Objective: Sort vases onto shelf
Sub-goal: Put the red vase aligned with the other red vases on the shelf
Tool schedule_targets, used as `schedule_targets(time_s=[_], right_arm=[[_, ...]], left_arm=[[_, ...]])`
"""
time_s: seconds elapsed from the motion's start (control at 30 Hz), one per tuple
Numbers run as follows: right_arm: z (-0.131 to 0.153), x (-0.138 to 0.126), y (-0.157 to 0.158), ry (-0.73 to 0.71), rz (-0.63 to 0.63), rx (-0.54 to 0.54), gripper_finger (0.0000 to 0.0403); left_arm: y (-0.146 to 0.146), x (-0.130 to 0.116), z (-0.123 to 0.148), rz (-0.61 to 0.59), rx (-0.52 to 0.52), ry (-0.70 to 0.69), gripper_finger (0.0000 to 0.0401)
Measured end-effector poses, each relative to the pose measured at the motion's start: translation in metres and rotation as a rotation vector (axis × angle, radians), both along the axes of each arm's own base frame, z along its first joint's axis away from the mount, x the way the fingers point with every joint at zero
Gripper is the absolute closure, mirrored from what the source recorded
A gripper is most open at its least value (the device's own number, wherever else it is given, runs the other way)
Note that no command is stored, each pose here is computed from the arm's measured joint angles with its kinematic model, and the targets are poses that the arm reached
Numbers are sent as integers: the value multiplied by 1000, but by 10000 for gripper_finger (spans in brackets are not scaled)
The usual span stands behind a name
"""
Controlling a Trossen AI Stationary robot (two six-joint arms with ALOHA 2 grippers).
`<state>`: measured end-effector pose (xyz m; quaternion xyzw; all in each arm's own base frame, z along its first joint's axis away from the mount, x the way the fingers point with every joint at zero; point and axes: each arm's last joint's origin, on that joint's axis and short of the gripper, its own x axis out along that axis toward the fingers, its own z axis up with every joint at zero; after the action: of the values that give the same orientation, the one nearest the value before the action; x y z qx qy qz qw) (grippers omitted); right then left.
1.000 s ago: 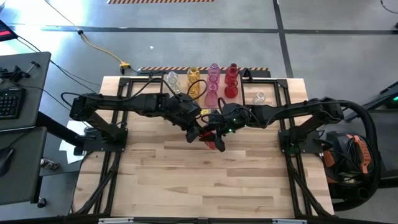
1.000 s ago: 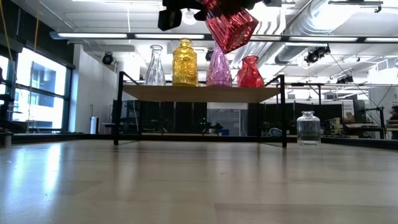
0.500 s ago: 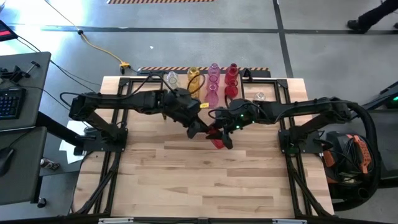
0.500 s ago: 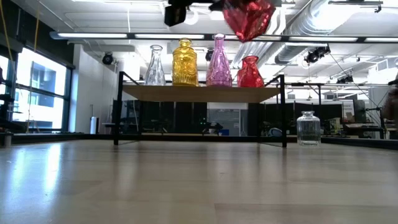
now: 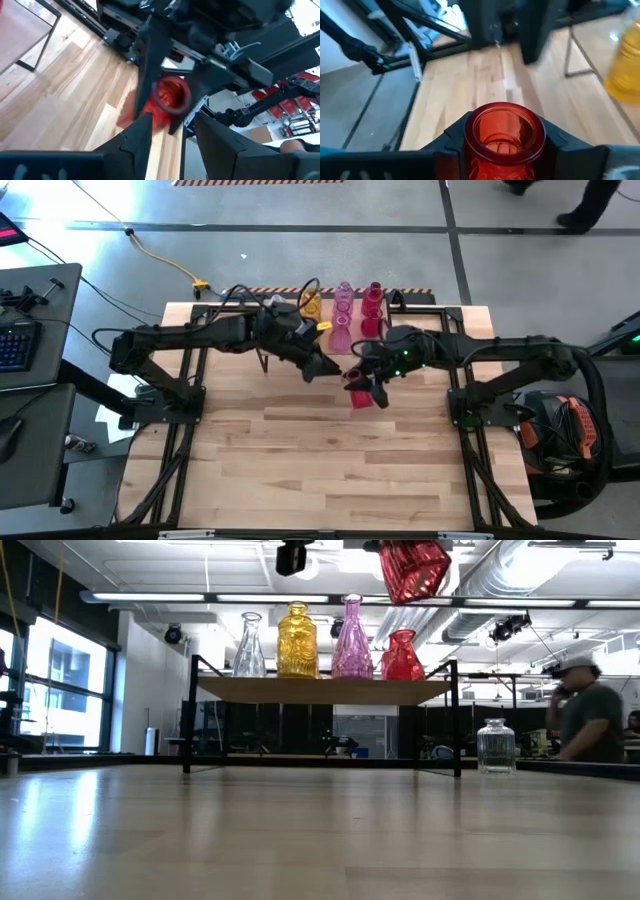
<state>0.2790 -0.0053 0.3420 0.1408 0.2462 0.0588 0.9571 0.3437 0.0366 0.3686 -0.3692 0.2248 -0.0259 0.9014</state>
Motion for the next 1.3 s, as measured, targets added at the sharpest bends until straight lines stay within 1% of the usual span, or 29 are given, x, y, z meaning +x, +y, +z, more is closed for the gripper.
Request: schedule_targets(time_s=[0.1,0.27,0.4,0.53,0.6,0.67,0.77,0.87,0.97,1.03,1.2,1.3], right_arm=[[-2,-3,-5,29,-21,-2,282],[4,-13,-13,27,-60,-31,283],[25,-36,-18,-66,-91,-52,283],[47,-65,-24,-173,-149,-126,283],[57,-80,-25,-222,-186,-180,283],[63,-92,-25,-262,-210,-237,283],[63,-106,-25,-294,-239,-315,283],[57,-116,-28,-348,-276,-323,283],[40,-121,-31,-382,-319,-303,283],[25,-122,-34,-377,-356,-295,283],[-5,-113,-39,-364,-392,-278,283],[-18,-105,-42,-384,-393,-314,283]], left_arm=[[2,0,0,4,0,-3,261],[1,-2,3,0,11,-14,261],[3,-4,5,5,27,-26,261],[5,-3,9,12,34,-62,261],[6,-3,10,14,38,-81,261],[7,-3,11,21,44,-86,261],[9,-4,12,24,64,-87,261],[11,-7,16,39,73,-105,261],[14,-13,20,49,85,-113,261],[14,-17,25,46,104,-135,261],[21,-33,40,66,154,-186,261],[27,-44,49,81,197,-220,261]])
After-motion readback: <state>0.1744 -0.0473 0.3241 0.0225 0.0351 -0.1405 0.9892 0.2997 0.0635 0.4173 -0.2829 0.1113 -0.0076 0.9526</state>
